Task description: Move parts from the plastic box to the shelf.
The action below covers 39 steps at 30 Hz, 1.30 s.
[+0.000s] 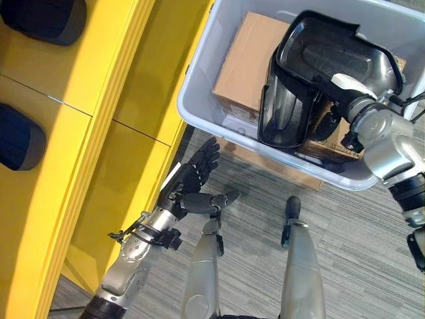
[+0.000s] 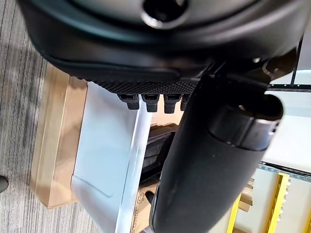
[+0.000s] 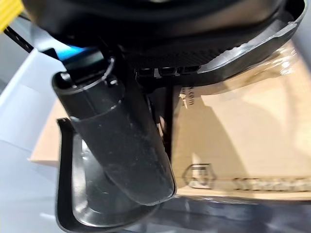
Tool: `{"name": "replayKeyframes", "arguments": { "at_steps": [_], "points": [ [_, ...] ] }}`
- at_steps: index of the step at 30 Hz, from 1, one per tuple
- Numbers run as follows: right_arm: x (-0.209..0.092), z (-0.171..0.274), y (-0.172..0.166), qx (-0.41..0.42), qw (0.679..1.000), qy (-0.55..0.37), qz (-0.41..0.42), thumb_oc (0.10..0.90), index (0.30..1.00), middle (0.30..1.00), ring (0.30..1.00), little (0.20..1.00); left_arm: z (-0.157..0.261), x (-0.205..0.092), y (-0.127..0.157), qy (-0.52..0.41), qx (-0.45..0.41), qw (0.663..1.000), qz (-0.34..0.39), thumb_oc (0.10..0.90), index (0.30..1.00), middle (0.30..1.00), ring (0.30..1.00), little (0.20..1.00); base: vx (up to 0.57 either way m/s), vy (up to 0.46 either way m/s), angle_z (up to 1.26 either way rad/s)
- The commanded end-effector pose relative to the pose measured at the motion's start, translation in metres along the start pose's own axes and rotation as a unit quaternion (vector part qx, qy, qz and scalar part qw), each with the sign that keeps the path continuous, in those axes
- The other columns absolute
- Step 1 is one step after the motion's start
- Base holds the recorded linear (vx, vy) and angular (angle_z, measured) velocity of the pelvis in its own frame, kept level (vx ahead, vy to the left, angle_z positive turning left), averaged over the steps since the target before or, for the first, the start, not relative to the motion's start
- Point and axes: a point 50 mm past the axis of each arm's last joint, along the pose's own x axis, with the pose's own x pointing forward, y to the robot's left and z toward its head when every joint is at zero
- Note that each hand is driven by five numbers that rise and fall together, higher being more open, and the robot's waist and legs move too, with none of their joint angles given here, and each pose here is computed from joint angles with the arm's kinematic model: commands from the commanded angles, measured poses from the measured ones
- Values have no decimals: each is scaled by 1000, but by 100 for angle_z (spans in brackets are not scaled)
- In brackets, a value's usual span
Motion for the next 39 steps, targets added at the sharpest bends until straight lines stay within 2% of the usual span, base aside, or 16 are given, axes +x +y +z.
{"name": "replayKeyframes", "arguments": {
  "at_steps": [1, 7, 15, 21, 27, 31, 39],
  "points": [
    [-7, -96, 3, 15, 974, 203, 96, 900, 1000, 1000, 1000, 1000, 47, -6, 2, -92, 58, 994, -17, 900, 1000, 1000, 1000, 1000, 72, -48, 1],
    [-26, -147, -12, 35, 953, 279, 115, 900, 1000, 1000, 1000, 1000, 50, -9, 6, -84, 68, 994, -21, 900, 1000, 1000, 1000, 1000, 2, -62, 5],
    [-49, -182, -48, 73, 945, 316, 40, 900, 1000, 1000, 1000, 1000, 52, -14, 10, -76, 75, 994, -25, 900, 1000, 1000, 1000, 1000, -2, -24, 0],
    [-57, -183, -80, -25, 938, 341, -59, 900, 1000, 1000, 1000, 1000, 50, -15, 11, -77, 70, 994, -24, 900, 1000, 1000, 1000, 1000, 0, 6, -2],
    [-54, -158, -108, -157, 922, 316, -160, 900, 1000, 1000, 1000, 1000, 47, -16, 10, -81, 58, 995, -27, 900, 1000, 1000, 1000, 1000, -3, 40, -3],
    [-46, -111, -133, -262, 908, 225, -239, 900, 1000, 1000, 1000, 1000, 47, -16, 8, -85, 52, 994, -33, 900, 1000, 1000, 1000, 1000, -7, 23, -6],
    [-44, -42, -138, -325, 891, 96, -302, 900, 1000, 1000, 1000, 1000, 47, -16, 9, -92, 49, 994, -32, 900, 1000, 1000, 1000, 1000, -30, 22, -4]
  ]
}}
